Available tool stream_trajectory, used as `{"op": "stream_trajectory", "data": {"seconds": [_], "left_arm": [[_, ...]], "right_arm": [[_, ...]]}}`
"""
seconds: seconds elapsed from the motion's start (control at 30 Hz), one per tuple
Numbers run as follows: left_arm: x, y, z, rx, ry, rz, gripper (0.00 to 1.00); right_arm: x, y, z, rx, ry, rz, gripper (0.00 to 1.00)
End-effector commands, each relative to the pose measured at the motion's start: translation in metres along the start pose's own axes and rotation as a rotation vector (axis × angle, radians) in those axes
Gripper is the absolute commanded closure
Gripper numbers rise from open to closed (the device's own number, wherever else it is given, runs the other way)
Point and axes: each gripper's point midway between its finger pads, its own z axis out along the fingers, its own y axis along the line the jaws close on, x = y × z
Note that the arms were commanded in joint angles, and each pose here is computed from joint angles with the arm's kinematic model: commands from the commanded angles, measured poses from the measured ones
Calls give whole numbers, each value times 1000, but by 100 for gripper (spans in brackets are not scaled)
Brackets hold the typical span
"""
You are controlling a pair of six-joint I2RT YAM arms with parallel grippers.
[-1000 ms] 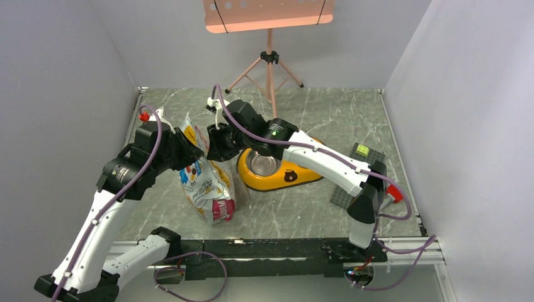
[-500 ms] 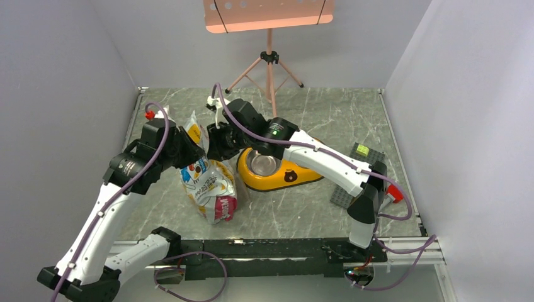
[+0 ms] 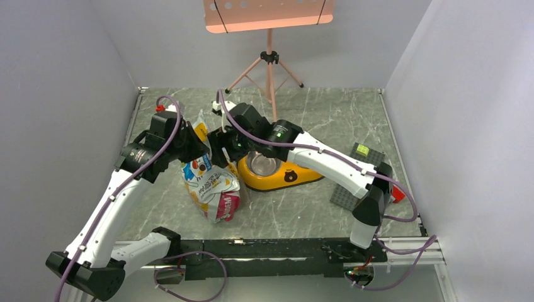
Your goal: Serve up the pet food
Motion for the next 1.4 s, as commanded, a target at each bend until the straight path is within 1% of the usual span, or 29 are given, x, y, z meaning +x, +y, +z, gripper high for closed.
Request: {"op": "stream_trajectory", "data": {"seconds": [0.0, 0.13, 0.2, 0.23, 0.27, 0.33, 0.37, 0.4, 0.63, 0.8, 0.97, 1.13, 1.27, 1.37], "left_arm": [[-13, -9, -1, 32, -40, 3, 94], [-14, -9, 2, 28, -37, 3, 94], [-14, -10, 4, 24, -31, -5, 94], [-13, -12, 4, 33, -19, -10, 94], [-12, -13, 5, 36, -10, -14, 94], [-11, -14, 5, 38, -5, -27, 94], [-11, -15, 6, 37, 0, -36, 93], [-11, -16, 6, 36, 5, -43, 93], [-11, -21, 5, 40, 32, -83, 87], [-14, -29, 4, 66, 37, -99, 80], [-15, -25, 9, 17, 59, -85, 78], [-12, -9, 16, -82, 92, -55, 78], [-20, 8, 16, -190, 65, -25, 81], [-24, 15, 11, -233, 49, -8, 85]], "right_arm": [[11, 3, -19, 5, 0, -70, 29], [21, -2, -14, 49, 6, -94, 36], [22, -7, -8, 88, -2, -114, 42], [22, -9, -4, 106, -5, -122, 49], [20, -10, -2, 125, -12, -131, 59], [18, -5, -2, 148, -26, -162, 81], [14, -2, -5, 158, -42, -188, 94], [12, 2, -7, 166, -62, -208, 100], [-3, 31, -32, 109, -232, -284, 100], [-8, 44, -40, 74, -295, -308, 100], [-11, 60, -46, 20, -332, -340, 100], [-14, 67, -51, 18, -371, -367, 100], [-14, 65, -55, 41, -388, -361, 100], [-15, 61, -60, 58, -402, -351, 100]]}}
